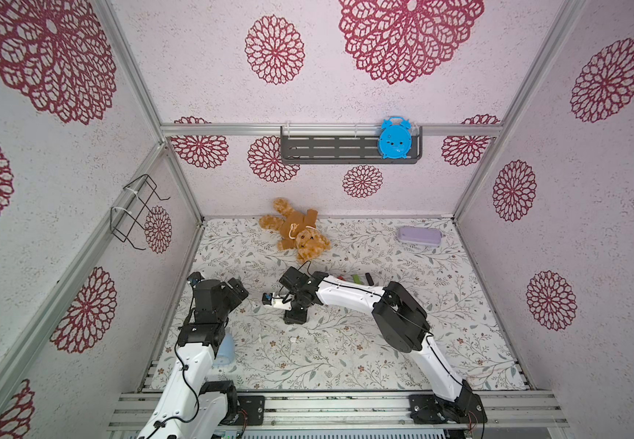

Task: Close the usb drive cover
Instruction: Move the cover to the center of the board.

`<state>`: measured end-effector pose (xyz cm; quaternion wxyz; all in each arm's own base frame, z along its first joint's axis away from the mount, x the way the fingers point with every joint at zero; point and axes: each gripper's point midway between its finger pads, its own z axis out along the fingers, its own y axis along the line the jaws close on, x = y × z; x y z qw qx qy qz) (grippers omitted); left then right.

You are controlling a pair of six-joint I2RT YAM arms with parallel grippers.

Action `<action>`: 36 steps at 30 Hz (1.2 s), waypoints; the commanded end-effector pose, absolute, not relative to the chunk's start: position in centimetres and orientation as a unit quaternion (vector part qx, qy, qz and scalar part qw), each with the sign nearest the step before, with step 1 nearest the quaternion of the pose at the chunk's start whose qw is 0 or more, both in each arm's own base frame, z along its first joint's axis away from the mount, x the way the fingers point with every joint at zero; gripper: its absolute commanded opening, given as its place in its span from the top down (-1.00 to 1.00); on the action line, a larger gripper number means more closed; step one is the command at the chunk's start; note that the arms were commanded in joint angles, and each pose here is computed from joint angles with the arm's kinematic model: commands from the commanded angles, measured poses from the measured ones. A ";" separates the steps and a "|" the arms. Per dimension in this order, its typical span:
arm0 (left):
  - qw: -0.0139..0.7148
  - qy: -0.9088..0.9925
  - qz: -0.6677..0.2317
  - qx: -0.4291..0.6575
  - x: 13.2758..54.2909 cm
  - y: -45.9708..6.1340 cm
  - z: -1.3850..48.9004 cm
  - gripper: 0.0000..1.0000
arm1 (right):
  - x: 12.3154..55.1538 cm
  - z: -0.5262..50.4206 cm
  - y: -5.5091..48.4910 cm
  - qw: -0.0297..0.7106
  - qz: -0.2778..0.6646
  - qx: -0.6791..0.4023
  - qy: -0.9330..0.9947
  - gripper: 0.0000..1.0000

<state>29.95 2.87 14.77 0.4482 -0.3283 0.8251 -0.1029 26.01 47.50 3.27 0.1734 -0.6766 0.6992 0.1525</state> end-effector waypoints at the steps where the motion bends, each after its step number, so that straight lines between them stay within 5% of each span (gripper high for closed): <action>1: 0.447 0.825 -0.097 -0.333 29.6 3.3 14.6 -0.94 | 26.1 3.4 47.8 0.169 0.151 -0.686 0.691 0.03; 21: 0.445 0.826 -0.106 -0.329 29.6 3.0 14.5 -0.94 | 26.4 2.8 45.9 0.165 0.113 -0.680 0.706 0.54; 36: 0.431 0.835 -0.163 -0.301 30.4 0.8 14.4 -0.94 | 25.1 3.8 37.0 0.188 0.080 -0.609 0.767 0.56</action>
